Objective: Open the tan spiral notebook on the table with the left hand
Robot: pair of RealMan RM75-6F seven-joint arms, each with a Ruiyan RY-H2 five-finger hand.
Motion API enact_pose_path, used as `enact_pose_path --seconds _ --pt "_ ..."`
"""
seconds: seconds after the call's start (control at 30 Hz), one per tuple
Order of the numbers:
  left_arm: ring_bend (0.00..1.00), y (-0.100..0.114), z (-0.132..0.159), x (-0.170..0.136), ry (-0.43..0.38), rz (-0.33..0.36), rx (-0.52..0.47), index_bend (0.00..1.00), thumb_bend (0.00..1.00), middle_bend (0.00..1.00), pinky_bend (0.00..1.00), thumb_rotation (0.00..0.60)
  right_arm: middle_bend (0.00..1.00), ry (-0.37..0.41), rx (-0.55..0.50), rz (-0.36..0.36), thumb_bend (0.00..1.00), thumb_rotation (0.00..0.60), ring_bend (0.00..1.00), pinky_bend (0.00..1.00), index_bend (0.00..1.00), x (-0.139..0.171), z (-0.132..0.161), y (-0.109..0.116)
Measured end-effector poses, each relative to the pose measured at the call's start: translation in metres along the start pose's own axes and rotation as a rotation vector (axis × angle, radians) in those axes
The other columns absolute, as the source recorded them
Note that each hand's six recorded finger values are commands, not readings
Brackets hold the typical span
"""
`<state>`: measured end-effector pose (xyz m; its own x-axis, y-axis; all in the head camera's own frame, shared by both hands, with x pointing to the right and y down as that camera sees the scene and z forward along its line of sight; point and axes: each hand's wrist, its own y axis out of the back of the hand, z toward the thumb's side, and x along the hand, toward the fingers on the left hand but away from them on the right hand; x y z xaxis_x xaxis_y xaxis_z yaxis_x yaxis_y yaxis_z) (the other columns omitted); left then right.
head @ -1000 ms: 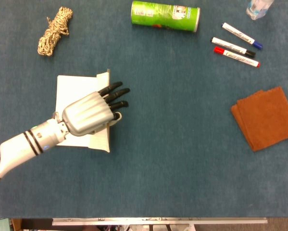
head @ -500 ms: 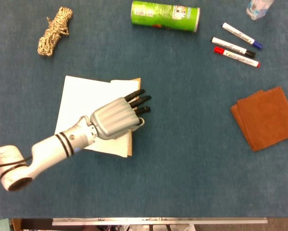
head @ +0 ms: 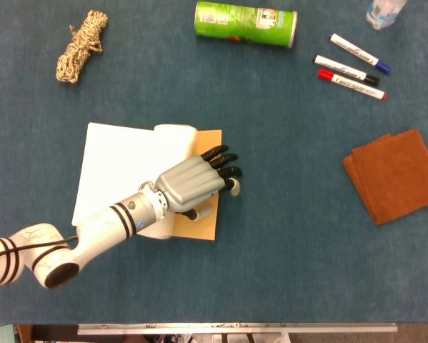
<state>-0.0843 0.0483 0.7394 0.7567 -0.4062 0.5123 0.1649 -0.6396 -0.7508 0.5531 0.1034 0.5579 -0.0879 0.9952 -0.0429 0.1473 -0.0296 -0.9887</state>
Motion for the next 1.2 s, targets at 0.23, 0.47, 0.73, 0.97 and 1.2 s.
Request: enact_pose_path --seconds 0.23,0.47,0.73,0.97,1.2 --pt "0.00 -0.006 -0.004 0.008 0.021 -0.010 -0.138 0.10 0.37 0.11 0.00 0.600 0.36 -0.003 -0.005 -0.002 0.19 0.600 0.23 0.32 0.44 0.001 -0.002 0.000" --pt "0.00 -0.013 -0.013 0.010 0.056 -0.009 -0.236 0.07 0.37 0.08 0.00 0.600 0.36 0.000 -0.007 -0.003 0.19 0.600 0.23 0.32 0.44 0.001 -0.002 0.001" --pt "0.00 -0.022 -0.013 0.015 0.074 -0.008 -0.310 0.04 0.37 0.06 0.00 0.600 0.36 -0.004 -0.010 -0.008 0.19 0.600 0.23 0.32 0.44 0.003 -0.004 0.002" --pt "0.00 -0.017 -0.008 0.018 0.080 0.022 -0.468 0.03 0.37 0.06 0.00 0.600 0.36 -0.010 -0.011 -0.012 0.19 0.600 0.23 0.32 0.44 0.005 -0.007 0.004" --pt "0.00 -0.012 0.004 0.017 0.056 0.031 -0.561 0.03 0.37 0.06 0.00 0.600 0.36 -0.009 -0.014 -0.018 0.19 0.600 0.23 0.32 0.44 0.006 -0.008 0.005"
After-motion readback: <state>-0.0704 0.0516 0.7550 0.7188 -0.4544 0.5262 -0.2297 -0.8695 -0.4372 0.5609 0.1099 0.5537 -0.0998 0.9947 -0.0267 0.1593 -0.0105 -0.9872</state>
